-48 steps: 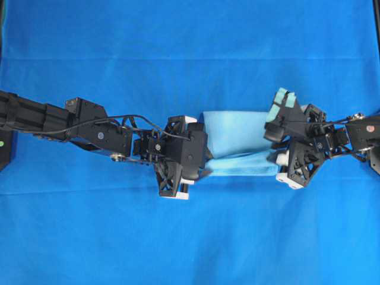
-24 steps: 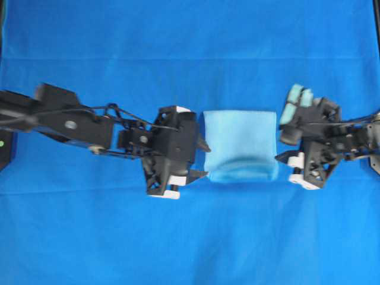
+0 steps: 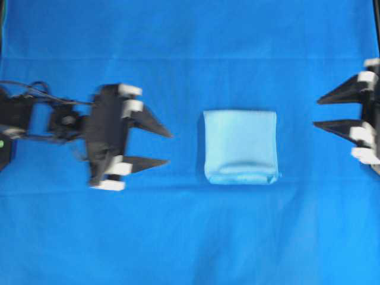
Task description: Fold the light blue towel.
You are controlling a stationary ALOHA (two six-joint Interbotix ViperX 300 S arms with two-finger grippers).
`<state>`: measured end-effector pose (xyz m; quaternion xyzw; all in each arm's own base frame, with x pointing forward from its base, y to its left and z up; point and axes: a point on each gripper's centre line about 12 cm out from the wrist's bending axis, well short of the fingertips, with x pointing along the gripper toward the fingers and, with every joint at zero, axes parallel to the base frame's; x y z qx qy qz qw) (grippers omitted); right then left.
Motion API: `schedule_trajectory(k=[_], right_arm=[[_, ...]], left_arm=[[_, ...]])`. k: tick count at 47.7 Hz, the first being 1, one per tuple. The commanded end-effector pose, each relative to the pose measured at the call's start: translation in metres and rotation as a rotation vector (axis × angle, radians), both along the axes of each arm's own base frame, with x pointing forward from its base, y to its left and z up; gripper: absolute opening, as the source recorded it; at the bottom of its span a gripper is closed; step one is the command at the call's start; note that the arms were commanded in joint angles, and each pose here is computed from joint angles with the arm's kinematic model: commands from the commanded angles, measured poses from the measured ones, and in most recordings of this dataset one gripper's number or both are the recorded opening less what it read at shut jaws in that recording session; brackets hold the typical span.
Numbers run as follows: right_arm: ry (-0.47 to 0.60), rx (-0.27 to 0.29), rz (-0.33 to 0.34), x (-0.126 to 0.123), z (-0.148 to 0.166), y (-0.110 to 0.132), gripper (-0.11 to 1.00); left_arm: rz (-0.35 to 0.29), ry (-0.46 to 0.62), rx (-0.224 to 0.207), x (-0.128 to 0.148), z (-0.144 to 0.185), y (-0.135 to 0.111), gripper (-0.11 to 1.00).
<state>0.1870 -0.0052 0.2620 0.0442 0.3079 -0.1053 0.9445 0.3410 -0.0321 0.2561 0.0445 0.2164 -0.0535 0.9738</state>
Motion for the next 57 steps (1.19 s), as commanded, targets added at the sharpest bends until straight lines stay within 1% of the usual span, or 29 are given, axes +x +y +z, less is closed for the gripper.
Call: schedule_trajectory(k=[1, 8, 15, 20, 26, 33, 37, 45, 57], right_arm=[[-0.058, -0.01, 0.009, -0.009, 0.01, -0.002, 0.57], [-0.118, -0.024, 0.014, -0.024, 0.008, -0.005, 0.57], [-0.19, -0.043, 0.046, -0.033, 0.0, -0.005, 0.57], [-0.241, -0.046, 0.066, -0.038, -0.006, -0.005, 0.57], [-0.273, -0.045, 0.055, -0.043, -0.016, -0.008, 0.57], [-0.272, -0.034, 0.025, -0.044, -0.025, -0.012, 0.57], [-0.269, -0.032, 0.026, -0.043, -0.026, -0.012, 0.57], [-0.267, -0.032, 0.026, -0.043, -0.026, -0.012, 0.57], [-0.267, -0.031, 0.026, -0.043, -0.026, -0.012, 0.57]], left_arm=[[-0.003, -0.1, -0.005, -0.02, 0.019, 0.001, 0.55], [0.0, -0.193, -0.013, -0.057, 0.029, 0.005, 0.55], [-0.001, -0.253, -0.015, -0.09, 0.032, 0.008, 0.55], [0.0, -0.268, -0.018, -0.112, 0.023, 0.011, 0.55], [0.001, -0.277, -0.022, -0.132, 0.009, 0.012, 0.55], [0.006, -0.318, -0.041, -0.156, -0.005, 0.015, 0.54], [0.007, -0.348, -0.048, -0.167, -0.009, 0.016, 0.53], [0.008, -0.374, -0.055, -0.177, -0.011, 0.017, 0.53], [0.007, -0.366, -0.053, -0.176, -0.014, 0.017, 0.53]])
